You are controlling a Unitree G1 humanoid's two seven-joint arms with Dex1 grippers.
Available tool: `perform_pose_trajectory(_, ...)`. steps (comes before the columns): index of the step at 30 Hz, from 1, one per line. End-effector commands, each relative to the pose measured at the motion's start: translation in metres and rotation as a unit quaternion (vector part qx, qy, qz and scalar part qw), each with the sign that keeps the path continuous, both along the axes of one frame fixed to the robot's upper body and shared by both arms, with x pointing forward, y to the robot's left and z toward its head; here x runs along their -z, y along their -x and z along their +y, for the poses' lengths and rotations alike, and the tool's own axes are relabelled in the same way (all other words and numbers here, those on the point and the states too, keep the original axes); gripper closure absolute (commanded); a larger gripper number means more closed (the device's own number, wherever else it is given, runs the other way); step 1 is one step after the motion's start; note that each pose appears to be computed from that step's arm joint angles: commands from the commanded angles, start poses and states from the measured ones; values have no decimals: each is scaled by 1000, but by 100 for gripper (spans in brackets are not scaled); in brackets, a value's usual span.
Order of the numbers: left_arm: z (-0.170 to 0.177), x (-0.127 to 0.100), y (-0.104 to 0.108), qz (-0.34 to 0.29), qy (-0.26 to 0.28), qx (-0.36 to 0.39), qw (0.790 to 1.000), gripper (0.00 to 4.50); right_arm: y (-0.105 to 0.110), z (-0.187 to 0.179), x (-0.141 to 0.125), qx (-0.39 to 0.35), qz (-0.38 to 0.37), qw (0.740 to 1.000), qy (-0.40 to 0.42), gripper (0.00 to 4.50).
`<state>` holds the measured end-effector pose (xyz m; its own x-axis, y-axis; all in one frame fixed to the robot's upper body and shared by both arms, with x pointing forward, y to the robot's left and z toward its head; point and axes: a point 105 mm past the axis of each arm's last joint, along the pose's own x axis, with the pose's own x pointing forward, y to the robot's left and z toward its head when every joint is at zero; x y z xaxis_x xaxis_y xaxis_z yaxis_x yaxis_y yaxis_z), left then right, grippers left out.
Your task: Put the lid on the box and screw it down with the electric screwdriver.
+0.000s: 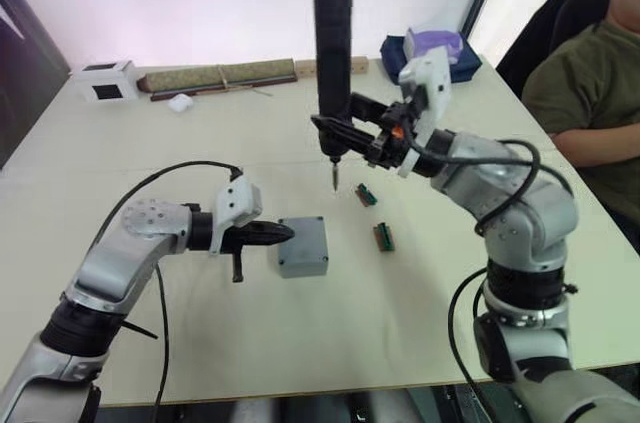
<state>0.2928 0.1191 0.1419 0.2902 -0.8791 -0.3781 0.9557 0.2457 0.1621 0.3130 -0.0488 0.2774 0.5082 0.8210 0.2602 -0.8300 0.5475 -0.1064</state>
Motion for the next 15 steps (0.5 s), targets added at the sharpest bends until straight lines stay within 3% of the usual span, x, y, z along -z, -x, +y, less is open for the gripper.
perform_pose_trajectory(1, -6, 0, -5, -12, -1, 3, 1000, 450, 19, 4, -10, -21, -63, 997, -40, 262)
perform_pose_trajectory(15, -3, 15, -7, 2, -14, -9, 1000, 450, 14, 10, 39, 32, -73, 996, -47, 262)
